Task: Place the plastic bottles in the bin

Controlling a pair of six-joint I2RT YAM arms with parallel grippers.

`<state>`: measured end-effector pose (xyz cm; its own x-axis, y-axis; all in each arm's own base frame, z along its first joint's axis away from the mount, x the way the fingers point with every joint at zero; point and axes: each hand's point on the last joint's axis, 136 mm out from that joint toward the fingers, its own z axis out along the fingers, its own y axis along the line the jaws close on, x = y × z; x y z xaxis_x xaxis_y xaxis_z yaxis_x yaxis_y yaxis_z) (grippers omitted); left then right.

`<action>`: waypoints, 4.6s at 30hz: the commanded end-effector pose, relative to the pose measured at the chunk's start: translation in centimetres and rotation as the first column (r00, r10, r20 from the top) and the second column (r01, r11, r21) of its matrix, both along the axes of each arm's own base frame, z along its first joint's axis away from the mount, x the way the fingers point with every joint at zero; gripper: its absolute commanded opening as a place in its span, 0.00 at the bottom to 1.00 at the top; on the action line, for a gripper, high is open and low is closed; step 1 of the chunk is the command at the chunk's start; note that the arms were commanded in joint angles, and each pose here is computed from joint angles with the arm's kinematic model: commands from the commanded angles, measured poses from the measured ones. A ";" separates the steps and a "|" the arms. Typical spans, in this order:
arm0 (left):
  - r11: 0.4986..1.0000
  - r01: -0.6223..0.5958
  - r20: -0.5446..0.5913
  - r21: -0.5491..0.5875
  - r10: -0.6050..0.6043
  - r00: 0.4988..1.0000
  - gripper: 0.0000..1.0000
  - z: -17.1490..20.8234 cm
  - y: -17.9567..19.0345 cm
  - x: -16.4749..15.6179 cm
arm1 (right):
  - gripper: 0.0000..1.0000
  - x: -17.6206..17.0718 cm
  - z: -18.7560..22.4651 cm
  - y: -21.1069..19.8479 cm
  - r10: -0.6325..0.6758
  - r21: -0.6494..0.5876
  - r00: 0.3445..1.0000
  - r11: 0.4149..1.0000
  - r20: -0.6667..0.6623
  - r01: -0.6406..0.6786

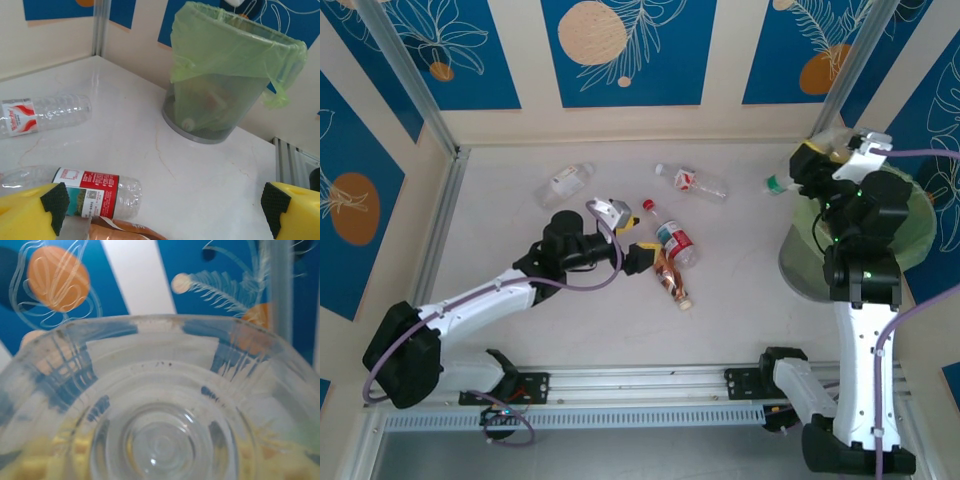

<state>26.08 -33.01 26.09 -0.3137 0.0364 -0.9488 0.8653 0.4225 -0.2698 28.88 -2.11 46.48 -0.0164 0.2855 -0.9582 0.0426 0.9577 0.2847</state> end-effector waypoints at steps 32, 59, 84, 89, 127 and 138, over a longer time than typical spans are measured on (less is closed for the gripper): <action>0.958 -0.285 -0.048 0.045 0.287 0.957 1.00 -0.1 1.2 5.9 | 0.48 -1.1 -7.7 -15.0 -0.707 -0.491 0.666 0.680 -0.238 0.545; 0.932 -0.349 -0.055 0.096 0.355 0.933 1.00 -0.9 2.0 7.1 | 0.99 2.1 -12.7 -15.2 -0.724 -0.569 0.597 0.668 -0.347 0.479; 0.698 -0.687 -0.124 0.203 0.714 0.689 1.00 -5.0 9.9 10.1 | 1.00 0.1 -8.6 0.7 0.012 -0.021 0.967 1.000 -0.253 -0.018; 0.678 -0.699 -0.181 0.226 0.735 0.654 1.00 -5.9 10.8 10.1 | 1.00 -0.3 -8.3 3.7 0.145 -0.001 0.955 0.989 -0.260 -0.151; 0.802 -0.354 -0.316 0.482 0.536 0.783 1.00 -8.4 10.0 2.8 | 0.97 -1.4 -35.4 23.8 0.430 0.167 0.427 0.833 -0.796 -0.528; 0.796 -0.384 -0.353 0.467 0.566 0.745 1.00 -8.8 10.7 2.3 | 0.87 1.0 -38.4 26.0 0.301 0.069 0.360 0.842 -0.883 -0.536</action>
<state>28.65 -22.78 17.99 -0.7372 0.0905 -0.6695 0.3815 0.8736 -0.3020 29.39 24.03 8.16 -0.8919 -0.1786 -0.4155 -0.2916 0.9293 0.2265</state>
